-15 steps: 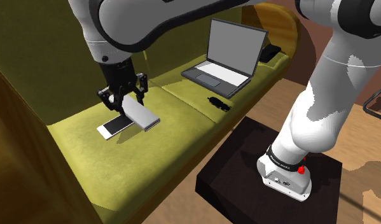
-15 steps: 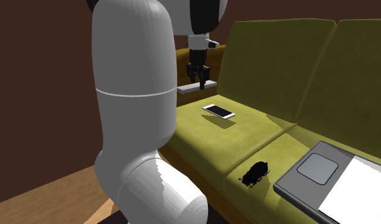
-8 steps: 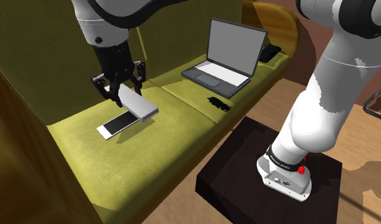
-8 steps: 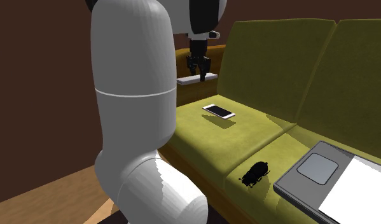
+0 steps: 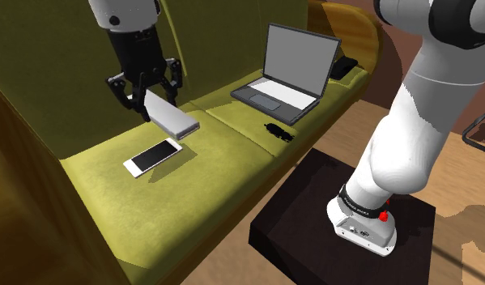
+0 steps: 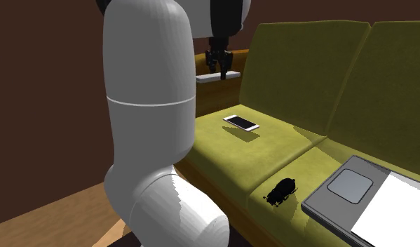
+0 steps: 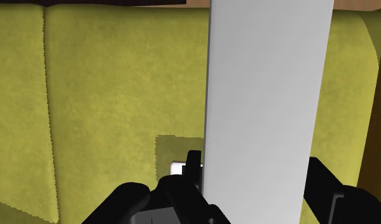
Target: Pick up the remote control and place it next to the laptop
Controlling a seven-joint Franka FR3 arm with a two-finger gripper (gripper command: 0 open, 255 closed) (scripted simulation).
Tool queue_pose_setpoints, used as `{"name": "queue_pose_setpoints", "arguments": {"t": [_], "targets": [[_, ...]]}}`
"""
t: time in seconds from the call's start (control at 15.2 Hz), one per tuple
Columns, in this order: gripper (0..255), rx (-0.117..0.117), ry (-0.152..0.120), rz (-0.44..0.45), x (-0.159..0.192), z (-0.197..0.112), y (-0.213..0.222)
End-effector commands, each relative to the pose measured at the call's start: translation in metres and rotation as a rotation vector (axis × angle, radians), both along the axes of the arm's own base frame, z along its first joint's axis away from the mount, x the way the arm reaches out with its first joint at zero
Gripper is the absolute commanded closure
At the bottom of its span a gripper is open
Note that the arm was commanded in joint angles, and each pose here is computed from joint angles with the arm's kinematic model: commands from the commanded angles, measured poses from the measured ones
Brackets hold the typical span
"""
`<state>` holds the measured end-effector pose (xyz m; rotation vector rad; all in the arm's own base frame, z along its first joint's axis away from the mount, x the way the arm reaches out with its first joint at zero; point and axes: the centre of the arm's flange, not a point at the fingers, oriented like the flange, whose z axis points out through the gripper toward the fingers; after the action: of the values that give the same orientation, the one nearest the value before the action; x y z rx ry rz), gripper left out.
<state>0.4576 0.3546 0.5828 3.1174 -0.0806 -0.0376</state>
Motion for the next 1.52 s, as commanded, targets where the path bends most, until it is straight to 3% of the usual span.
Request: {"name": "queue_pose_setpoints", "arguments": {"t": [0.0, 1.32, 1.45], "targets": [[255, 0.000, 0.000, 0.000, 0.000, 0.012, -0.001], [255, 0.000, 0.000, 0.000, 0.000, 0.114, -0.001], [255, 0.000, 0.000, 0.000, 0.011, 0.114, -0.025]]}}
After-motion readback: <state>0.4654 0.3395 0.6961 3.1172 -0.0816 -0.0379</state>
